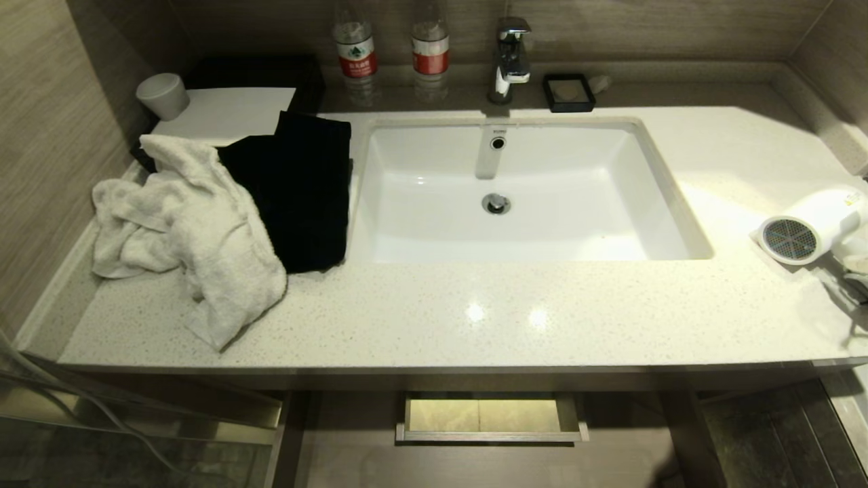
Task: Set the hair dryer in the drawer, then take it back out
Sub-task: Place it on the countertop
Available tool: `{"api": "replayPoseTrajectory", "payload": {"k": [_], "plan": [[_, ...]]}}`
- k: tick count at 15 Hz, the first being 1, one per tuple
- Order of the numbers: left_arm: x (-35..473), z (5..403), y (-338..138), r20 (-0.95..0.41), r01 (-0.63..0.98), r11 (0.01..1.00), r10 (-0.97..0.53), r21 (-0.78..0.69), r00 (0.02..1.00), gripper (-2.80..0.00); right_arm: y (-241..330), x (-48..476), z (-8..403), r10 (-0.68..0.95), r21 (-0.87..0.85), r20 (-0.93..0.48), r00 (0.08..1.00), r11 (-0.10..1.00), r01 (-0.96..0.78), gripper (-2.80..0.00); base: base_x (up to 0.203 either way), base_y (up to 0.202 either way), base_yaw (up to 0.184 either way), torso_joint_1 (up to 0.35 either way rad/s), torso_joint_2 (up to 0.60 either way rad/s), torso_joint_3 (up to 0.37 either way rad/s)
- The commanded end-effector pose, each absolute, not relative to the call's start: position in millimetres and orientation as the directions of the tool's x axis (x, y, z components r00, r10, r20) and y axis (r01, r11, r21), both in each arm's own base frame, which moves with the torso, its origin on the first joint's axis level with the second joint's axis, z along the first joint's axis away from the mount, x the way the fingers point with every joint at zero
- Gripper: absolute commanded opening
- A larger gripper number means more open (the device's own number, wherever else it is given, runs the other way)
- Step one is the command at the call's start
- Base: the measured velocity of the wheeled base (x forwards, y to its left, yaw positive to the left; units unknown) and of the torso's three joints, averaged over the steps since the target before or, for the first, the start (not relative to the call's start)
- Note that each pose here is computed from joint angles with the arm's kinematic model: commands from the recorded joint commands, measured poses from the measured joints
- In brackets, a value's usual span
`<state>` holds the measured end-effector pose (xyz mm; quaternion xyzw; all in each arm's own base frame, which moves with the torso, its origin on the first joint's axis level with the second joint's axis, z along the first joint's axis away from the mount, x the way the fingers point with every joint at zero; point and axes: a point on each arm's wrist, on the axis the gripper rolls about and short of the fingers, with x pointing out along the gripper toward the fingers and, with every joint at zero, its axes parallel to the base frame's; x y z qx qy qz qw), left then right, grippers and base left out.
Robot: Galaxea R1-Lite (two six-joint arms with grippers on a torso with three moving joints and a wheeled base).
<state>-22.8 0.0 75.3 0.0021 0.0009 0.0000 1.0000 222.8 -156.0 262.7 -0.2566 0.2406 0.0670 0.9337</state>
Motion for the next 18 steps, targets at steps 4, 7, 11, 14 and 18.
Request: {"api": "replayPoseTrajectory", "payload": {"k": [4, 7, 11, 14, 18], "plan": [[-22.9, 75.3, 0.0, 0.000, 0.000, 1.000, 0.000, 0.005, 1.000, -2.80, -122.6, 178.2, 285.5, -0.030, -0.543, -0.411, 0.911, 0.811, -0.219, 0.00, 0.000, 0.000, 0.000, 0.000, 0.00, 0.000], [-22.9, 75.3, 0.0, 0.000, 0.000, 1.000, 0.000, 0.005, 1.000, -2.80, -102.5, 150.7, 280.1, -0.037, -0.553, -0.399, 0.916, 0.806, -0.209, 0.00, 0.000, 0.000, 0.000, 0.000, 0.00, 0.000], [-22.9, 75.3, 0.0, 0.000, 0.000, 1.000, 0.000, 0.005, 1.000, -2.80, -90.5, 134.8, 273.3, -0.040, -0.561, -0.390, 0.920, 0.802, -0.203, 0.00, 0.000, 0.000, 0.000, 0.000, 0.00, 0.000], [-22.9, 75.3, 0.0, 0.000, 0.000, 1.000, 0.000, 0.005, 1.000, -2.80, -88.9, 132.2, 272.7, -0.044, -0.556, -0.394, 0.918, 0.807, -0.200, 0.00, 0.000, 0.000, 0.000, 0.000, 0.00, 0.000], [-22.8, 75.3, 0.0, -0.001, 0.000, 1.000, 0.000, 0.005, 1.000, -2.80, -92.4, 131.1, 273.5, -0.064, -0.553, -0.392, 0.918, 0.814, -0.179, 0.00, 0.000, 0.000, 0.000, 0.000, 0.00, 0.000]]}}
